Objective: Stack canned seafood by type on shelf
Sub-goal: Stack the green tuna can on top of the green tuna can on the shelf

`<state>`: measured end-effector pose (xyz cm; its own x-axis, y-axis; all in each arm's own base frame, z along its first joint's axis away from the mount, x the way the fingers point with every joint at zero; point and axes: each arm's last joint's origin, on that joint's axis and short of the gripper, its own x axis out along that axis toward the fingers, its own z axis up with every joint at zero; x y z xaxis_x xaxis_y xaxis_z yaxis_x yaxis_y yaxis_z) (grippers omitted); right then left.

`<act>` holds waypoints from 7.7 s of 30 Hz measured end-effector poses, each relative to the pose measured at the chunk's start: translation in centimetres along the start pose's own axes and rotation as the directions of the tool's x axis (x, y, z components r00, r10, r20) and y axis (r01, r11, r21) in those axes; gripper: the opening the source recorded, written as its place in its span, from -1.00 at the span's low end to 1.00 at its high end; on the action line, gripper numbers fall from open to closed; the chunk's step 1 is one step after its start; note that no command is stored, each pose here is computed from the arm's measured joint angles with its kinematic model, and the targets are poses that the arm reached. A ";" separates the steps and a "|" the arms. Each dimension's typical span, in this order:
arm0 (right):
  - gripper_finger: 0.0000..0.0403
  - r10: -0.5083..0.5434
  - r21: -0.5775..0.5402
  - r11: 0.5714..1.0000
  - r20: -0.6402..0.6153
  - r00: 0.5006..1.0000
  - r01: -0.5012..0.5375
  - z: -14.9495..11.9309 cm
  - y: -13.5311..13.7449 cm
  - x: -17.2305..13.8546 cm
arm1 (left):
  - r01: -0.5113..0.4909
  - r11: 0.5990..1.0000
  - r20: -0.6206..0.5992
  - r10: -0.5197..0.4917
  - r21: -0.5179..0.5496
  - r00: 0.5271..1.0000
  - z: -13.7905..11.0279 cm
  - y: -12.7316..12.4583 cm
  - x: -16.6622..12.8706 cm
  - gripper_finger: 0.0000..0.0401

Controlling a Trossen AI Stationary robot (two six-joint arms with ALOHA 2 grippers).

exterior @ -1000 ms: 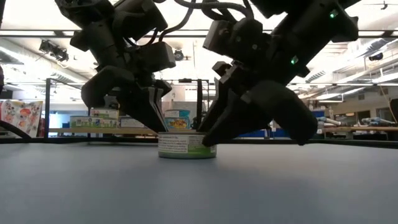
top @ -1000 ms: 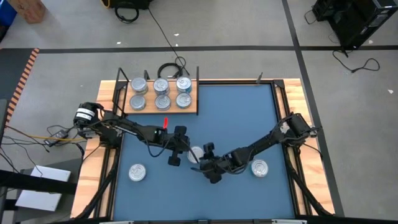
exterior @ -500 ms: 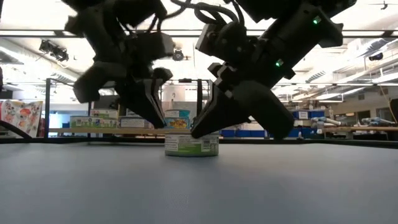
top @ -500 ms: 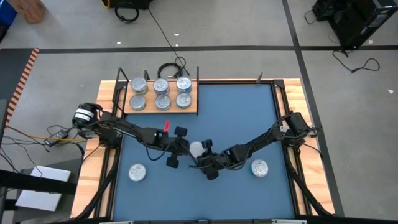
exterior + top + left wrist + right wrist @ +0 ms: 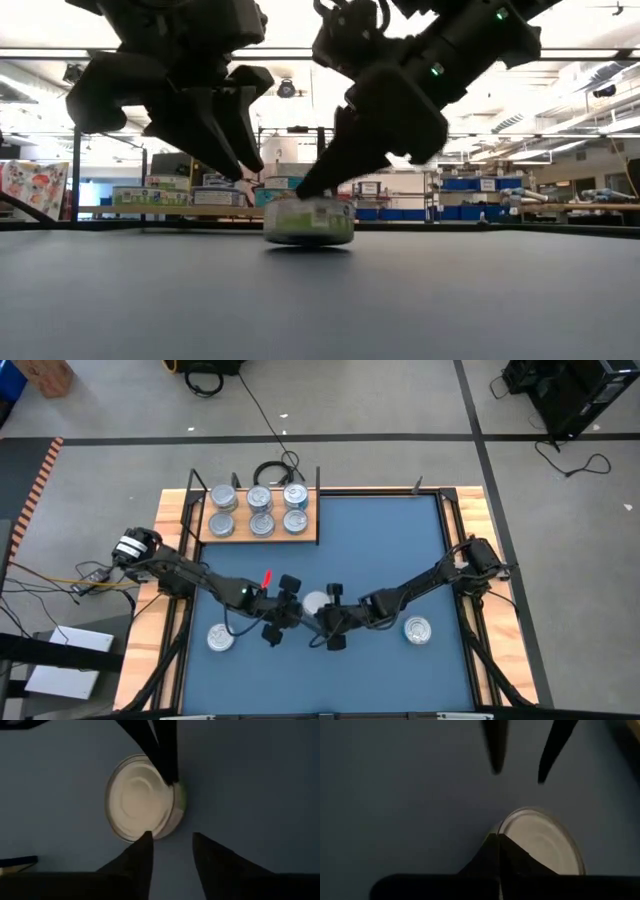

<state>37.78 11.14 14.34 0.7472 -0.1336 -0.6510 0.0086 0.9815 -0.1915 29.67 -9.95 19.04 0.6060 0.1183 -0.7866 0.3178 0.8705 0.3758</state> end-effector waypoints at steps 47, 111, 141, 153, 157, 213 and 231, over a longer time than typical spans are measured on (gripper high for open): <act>-0.40 0.015 -0.292 0.955 -0.145 0.989 -0.057 -0.3 -0.3 -2.6 | -0.191 0.981 0.002 0.191 0.027 0.982 0.4 -3.1 4.6 -0.03; -1.00 0.080 0.138 0.987 0.042 0.996 -0.085 -0.3 -3.0 -0.9 | -0.304 0.946 0.002 0.306 0.112 0.952 0.5 -4.1 4.4 -0.03; -0.74 0.022 -0.405 0.913 -0.080 0.997 -0.053 -3.0 -2.7 -0.9 | -0.283 0.952 -0.008 0.286 0.115 0.958 0.3 -4.3 4.6 -0.03; -0.98 0.039 -0.317 0.947 -0.024 0.999 -0.045 -2.5 -2.6 -0.8 | -0.280 0.954 -0.025 0.284 0.106 0.959 0.2 -4.3 4.7 -0.03; -0.99 0.079 -0.289 0.954 0.002 0.997 -0.075 -2.3 -2.3 -0.9 | -0.278 0.958 -0.078 0.284 0.075 0.956 -0.5 -3.9 4.8 -0.04; -0.99 0.136 -0.166 0.976 -0.035 0.990 -0.140 -1.1 -2.8 0.2 | -0.197 0.980 0.214 0.200 -0.035 0.956 -3.4 -3.1 1.7 -0.18; -0.63 0.063 -0.339 0.935 -0.137 0.988 -0.107 -1.3 -2.1 -0.3 | -0.178 0.984 0.184 0.179 -0.023 0.966 -3.7 -3.8 2.4 0.22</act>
<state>36.61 8.98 13.97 0.6479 -0.0886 -0.7566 -0.2973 0.8850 -0.3583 27.17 -11.23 13.88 0.7770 0.1824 -0.6025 0.1877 0.8464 0.4984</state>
